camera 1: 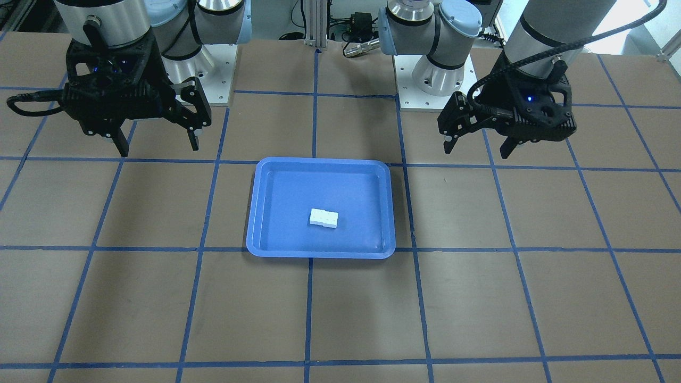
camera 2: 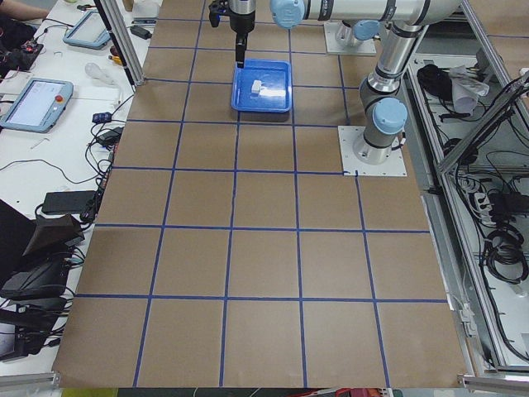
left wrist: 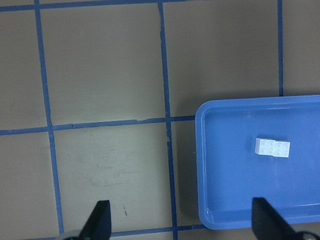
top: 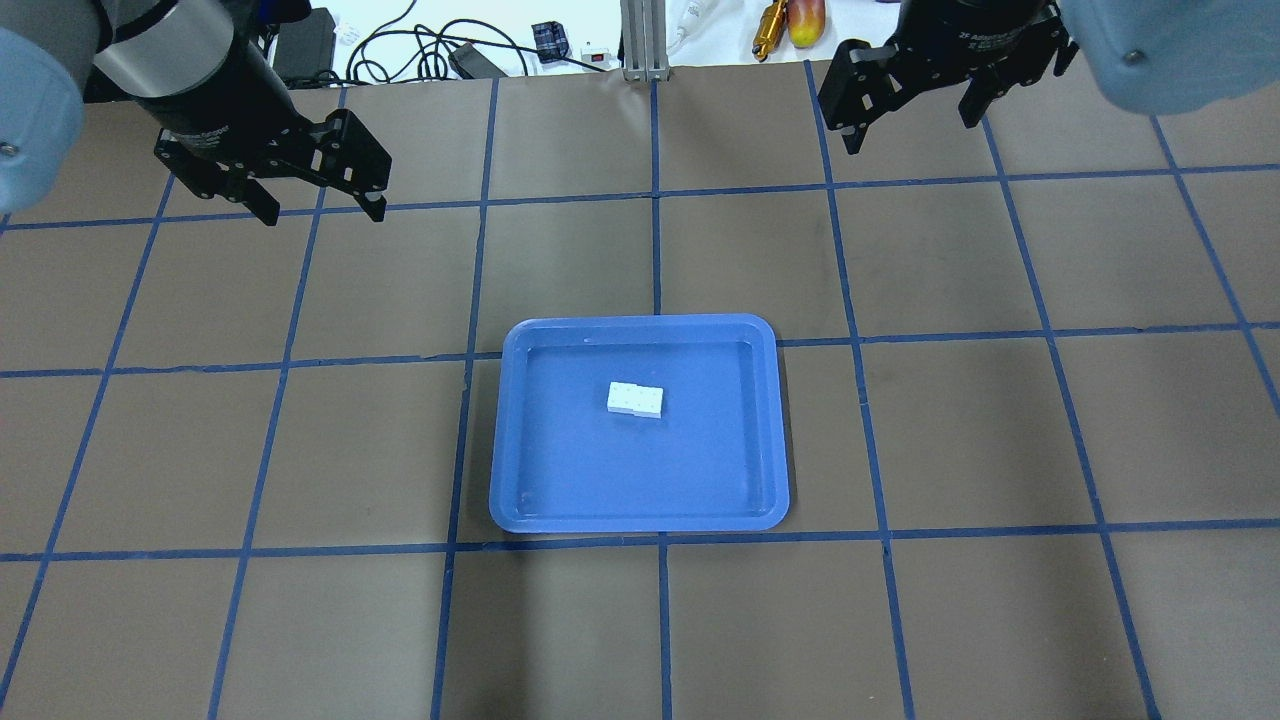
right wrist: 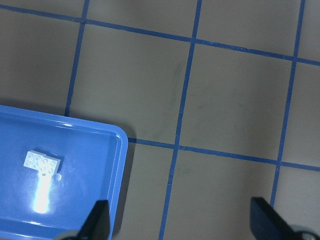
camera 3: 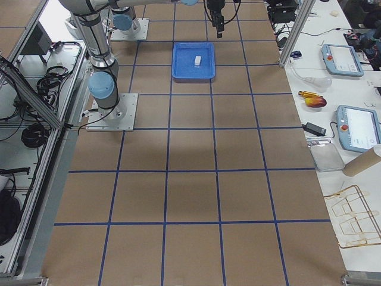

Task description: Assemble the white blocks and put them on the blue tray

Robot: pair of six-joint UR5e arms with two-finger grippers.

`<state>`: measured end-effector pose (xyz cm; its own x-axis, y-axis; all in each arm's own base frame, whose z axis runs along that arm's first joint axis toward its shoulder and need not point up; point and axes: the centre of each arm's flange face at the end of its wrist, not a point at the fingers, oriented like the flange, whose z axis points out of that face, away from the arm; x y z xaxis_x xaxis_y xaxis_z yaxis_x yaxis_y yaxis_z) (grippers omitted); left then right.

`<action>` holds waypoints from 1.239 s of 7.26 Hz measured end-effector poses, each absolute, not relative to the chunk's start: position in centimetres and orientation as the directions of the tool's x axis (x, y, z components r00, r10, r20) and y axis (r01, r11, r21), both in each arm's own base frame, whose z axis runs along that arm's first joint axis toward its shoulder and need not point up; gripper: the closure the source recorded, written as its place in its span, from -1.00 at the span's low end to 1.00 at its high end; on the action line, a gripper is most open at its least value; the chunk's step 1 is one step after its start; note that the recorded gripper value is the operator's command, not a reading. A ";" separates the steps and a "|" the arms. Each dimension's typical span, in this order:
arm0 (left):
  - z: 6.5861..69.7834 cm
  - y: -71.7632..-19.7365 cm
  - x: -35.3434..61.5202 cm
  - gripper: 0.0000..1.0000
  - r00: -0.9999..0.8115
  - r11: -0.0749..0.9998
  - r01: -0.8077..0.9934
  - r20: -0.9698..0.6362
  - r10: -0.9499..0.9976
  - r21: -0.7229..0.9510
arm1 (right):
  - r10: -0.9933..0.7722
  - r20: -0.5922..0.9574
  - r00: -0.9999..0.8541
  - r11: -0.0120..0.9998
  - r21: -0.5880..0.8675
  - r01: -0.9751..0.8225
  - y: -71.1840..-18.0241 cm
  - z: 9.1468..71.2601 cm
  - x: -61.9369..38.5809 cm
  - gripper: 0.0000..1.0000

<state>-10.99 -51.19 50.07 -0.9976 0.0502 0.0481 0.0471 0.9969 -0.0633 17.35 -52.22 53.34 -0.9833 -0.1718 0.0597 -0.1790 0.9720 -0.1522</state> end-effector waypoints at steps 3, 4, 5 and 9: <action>50.1 -51.2 -11.0 -1.00 -0.998 0.997 0.046 0.050 0.050 -0.065 | -0.173 0.061 -0.983 0.971 -0.155 -0.180 -52.2 53.4 17.4 -1.00; 50.2 -51.2 -11.0 -1.00 -0.998 0.997 0.046 0.050 0.050 -0.066 | -0.171 0.066 -0.983 0.971 -0.158 -0.180 -52.3 53.4 17.3 -1.00; 50.2 -51.2 -11.0 -1.00 -0.997 0.997 0.046 0.050 0.049 -0.067 | -0.171 0.067 -0.983 0.971 -0.160 -0.179 -52.3 53.4 17.3 -1.00; 50.4 -51.3 -10.9 -1.00 -0.998 0.997 0.044 0.050 0.047 -0.071 | -0.172 0.059 -0.983 0.970 -0.162 -0.180 -52.4 53.3 17.4 -1.00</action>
